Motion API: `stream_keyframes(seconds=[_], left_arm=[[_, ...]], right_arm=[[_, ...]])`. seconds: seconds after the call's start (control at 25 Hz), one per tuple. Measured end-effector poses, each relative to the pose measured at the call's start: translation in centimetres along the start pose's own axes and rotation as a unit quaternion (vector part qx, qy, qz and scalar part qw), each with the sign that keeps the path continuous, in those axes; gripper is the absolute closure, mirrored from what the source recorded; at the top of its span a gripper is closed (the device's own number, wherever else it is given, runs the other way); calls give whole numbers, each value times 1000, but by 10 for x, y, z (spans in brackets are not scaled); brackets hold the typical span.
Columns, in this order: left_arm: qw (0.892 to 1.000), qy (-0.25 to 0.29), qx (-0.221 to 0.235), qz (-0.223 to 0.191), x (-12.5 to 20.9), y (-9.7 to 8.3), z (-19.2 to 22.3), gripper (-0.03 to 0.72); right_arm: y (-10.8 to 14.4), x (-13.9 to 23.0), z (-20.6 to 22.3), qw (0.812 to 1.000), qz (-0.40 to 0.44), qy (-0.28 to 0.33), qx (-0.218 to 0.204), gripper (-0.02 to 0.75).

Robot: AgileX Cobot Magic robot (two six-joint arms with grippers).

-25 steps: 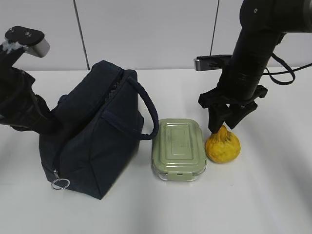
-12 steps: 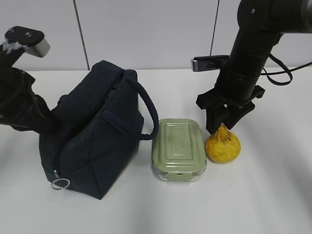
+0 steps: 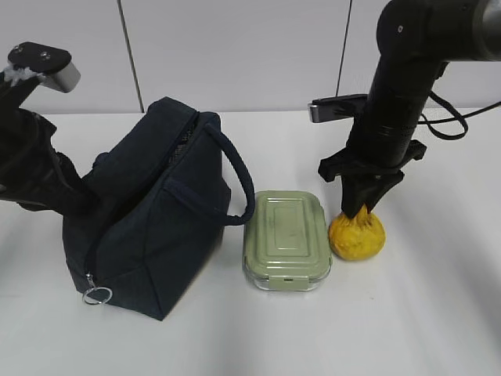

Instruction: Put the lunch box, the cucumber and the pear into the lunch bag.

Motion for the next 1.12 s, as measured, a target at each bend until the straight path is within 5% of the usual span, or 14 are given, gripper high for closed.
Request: stream_keyframes(seconds=[0.16,0.32,0.6,0.88,1.12], left_arm=[[1000,0,0,0,0,0,0,685],[1000,0,0,0,0,0,0,685],[1000,0,0,0,0,0,0,685],[1000,0,0,0,0,0,0,685],[1000,1,-1,2,0,0,0,685]], right_arm=[[9,-2,-24,999,-3,-29,-18,605],[40,-10,-94,989,-27,-119,-81,610],[123,-10,-184,935,-138,-229,-234,610],[207,-12,-156,900,-234,-253,-268,613],[211,-24,-99,917,-245,-215,-228,615]])
Point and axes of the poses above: a point on each arm's last joint axis where the gripper is mounted, z pointing out along that axis toward the gripper, y along the wrist's bending axis when the last joint is at zero, x = y × z, the point moved 9 cm from there along z, pointing out along that axis toward the gripper, and after that the axes turned 15 degrees about z, right-handed, at the moved point
